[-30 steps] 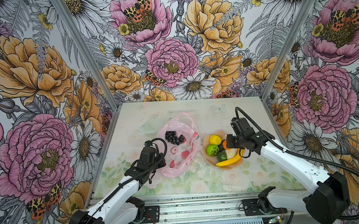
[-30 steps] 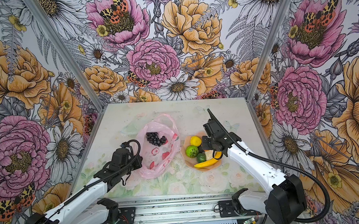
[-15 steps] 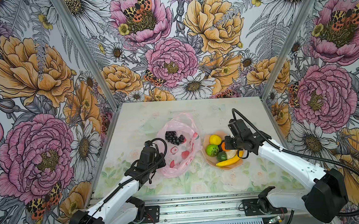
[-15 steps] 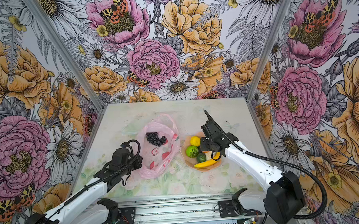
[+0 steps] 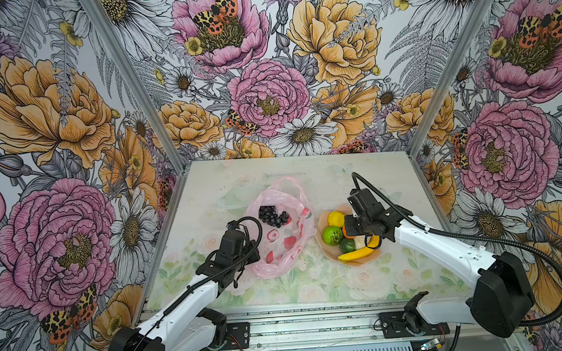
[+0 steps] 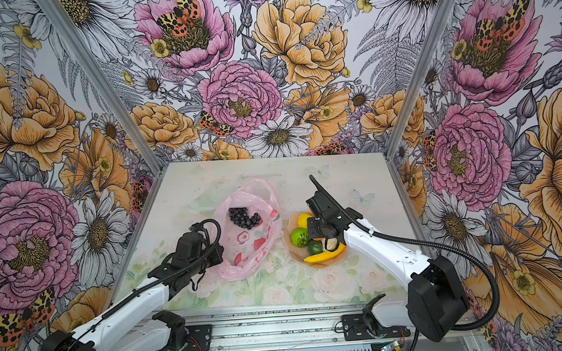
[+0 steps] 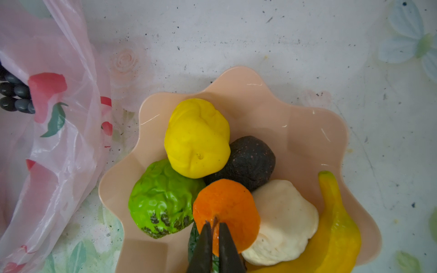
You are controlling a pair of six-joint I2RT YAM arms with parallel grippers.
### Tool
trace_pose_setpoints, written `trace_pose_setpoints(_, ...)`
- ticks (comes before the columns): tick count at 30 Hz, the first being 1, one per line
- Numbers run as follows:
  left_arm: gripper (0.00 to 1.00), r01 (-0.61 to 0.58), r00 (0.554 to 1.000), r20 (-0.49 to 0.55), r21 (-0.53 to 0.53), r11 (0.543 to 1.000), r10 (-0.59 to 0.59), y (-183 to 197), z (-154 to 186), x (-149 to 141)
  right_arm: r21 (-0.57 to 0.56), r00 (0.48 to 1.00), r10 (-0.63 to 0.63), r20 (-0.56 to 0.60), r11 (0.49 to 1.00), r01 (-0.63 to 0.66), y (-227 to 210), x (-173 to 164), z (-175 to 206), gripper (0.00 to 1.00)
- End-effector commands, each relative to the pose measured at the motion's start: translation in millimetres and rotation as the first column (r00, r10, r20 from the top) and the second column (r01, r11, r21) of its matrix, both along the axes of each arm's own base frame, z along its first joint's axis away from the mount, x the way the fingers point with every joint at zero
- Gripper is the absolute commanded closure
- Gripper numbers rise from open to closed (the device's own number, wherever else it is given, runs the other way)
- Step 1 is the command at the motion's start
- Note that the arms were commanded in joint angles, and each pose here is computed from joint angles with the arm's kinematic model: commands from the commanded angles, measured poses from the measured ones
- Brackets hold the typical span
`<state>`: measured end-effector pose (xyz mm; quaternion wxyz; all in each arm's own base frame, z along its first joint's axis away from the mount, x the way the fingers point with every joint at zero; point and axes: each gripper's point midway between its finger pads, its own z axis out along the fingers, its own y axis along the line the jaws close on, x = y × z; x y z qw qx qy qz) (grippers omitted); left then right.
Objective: Take fruits out of the plastic bag
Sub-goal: Place the fruit on the plate, then pick up the fruit from the plastic bag.
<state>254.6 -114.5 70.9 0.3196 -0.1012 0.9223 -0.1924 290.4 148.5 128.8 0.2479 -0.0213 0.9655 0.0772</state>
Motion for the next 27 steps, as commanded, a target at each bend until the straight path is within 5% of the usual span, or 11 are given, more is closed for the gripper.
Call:
trace_pose_setpoints(1,0.96,0.023,0.999,0.050,-0.022,0.999,-0.022,-8.3,17.5,9.0,0.015,0.997,-0.007,0.074,1.000,0.005,1.0,5.7,20.4,0.77)
trace_pose_setpoints(4,0.96,0.024,0.999,0.049,-0.025,0.999,-0.023,-9.1,19.7,8.8,0.052,0.995,-0.019,0.097,0.999,0.014,3.5,5.1,32.9,0.61)
trace_pose_setpoints(9,0.96,0.020,0.998,0.055,-0.043,0.999,-0.018,-10.3,22.3,7.7,0.090,0.987,0.000,0.158,0.996,-0.015,24.1,6.2,61.1,0.49)
trace_pose_setpoints(18,0.96,0.004,0.999,0.054,-0.041,0.999,-0.002,-7.5,23.8,7.3,0.073,0.962,0.131,0.239,0.986,-0.152,98.4,13.3,90.7,0.39)
trace_pose_setpoints(27,0.97,0.001,0.998,0.055,-0.046,0.999,0.002,-5.5,23.0,4.8,0.129,0.942,0.246,0.227,0.951,-0.280,179.4,24.1,76.5,0.38)
